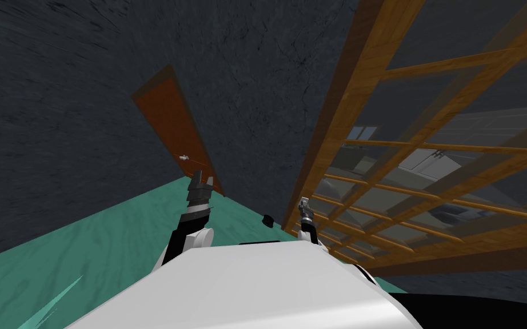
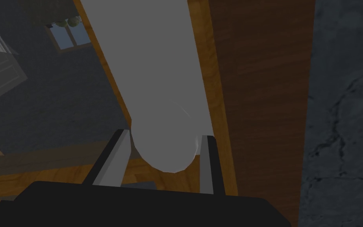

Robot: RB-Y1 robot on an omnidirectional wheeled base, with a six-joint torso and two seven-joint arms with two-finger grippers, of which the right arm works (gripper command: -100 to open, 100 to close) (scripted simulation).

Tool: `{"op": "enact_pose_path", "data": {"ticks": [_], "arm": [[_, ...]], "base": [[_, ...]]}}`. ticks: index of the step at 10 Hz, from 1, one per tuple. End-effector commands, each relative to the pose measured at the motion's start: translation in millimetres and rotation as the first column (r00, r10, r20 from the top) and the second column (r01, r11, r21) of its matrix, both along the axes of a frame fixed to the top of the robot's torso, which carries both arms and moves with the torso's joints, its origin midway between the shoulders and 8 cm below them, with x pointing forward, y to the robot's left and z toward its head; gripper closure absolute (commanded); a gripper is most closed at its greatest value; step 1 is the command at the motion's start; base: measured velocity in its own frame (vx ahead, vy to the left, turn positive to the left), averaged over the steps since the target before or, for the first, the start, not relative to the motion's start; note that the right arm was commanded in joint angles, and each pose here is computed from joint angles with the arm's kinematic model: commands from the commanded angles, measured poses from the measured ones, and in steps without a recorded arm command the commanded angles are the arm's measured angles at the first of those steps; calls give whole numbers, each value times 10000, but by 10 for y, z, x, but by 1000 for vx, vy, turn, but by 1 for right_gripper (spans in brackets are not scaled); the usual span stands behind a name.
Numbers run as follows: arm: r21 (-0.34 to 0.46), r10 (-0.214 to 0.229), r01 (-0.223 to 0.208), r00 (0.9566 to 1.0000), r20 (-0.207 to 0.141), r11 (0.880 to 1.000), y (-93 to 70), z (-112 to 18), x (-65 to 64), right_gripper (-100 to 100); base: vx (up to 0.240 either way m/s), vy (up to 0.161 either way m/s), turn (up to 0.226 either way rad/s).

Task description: Pull the door open

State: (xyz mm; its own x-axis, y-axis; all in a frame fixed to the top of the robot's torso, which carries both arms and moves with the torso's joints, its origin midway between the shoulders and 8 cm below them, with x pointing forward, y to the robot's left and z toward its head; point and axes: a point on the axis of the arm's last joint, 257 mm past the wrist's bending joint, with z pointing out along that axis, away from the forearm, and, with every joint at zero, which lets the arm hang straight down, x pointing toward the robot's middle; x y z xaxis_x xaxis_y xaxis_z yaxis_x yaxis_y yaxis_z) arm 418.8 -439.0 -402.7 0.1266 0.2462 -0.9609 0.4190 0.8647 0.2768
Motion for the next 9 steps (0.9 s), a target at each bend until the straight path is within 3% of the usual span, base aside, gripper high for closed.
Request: {"op": "enact_pose_path", "data": {"ticks": [1,9], "arm": [[452,56,-63,9999,144,9990,51,-22,6,100],[1939,33,-203,9961,877,9808,48,-18,8,100]], "base": [[-15,6,-2],[-17,7,5]]}}
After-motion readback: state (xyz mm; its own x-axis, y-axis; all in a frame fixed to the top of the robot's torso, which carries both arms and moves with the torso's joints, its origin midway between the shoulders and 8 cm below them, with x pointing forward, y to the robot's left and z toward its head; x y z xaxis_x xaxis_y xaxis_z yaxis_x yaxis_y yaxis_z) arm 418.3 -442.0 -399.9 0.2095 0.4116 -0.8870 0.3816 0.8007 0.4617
